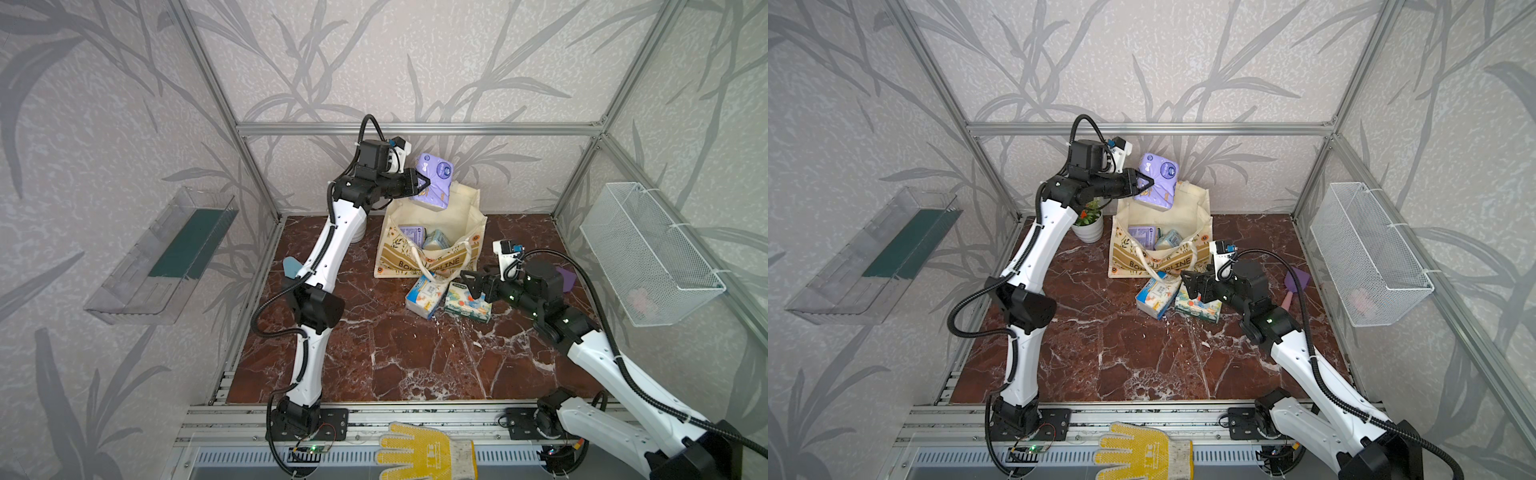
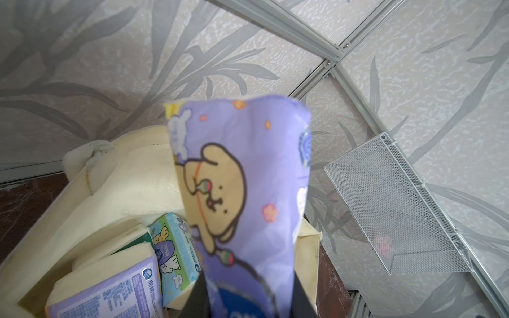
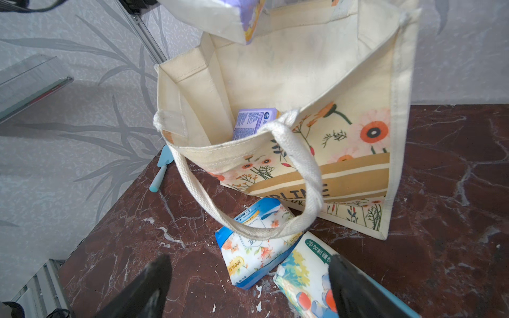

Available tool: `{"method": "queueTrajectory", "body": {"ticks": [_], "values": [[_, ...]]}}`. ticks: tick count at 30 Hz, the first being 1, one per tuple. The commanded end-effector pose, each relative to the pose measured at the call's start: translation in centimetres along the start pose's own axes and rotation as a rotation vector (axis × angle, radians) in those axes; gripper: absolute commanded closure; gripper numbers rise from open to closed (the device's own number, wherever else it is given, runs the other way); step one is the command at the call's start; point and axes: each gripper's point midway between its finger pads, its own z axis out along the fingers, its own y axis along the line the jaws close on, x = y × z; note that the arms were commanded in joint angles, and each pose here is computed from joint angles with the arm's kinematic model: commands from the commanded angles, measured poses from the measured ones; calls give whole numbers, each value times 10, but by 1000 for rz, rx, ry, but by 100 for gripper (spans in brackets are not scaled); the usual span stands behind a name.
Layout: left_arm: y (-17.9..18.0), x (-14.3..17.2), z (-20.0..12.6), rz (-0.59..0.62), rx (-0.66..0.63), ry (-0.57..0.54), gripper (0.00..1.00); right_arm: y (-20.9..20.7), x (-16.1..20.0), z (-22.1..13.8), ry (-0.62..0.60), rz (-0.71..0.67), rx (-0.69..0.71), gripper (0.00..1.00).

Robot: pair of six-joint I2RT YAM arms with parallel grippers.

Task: Put tissues into the canvas bag
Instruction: Place the pack of facial tissues in the canvas bag.

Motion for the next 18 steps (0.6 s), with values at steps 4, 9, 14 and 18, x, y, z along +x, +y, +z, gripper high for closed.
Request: {"method": "queueTrajectory", "body": {"ticks": [4,9,14,18], "values": [[6,45,28,-35,-39,132,86,-9,-8,-11,-37,17,39,11],[24,67,44,-68,-90,177,86,-13,-4,-12,-30,27,52,11],[40,95,61,-98,-137,252,86,-15,-1,-10,-30,42,53,10],[56,114,72,-113,-180,299,86,-17,0,-10,-28,44,57,10]]}}
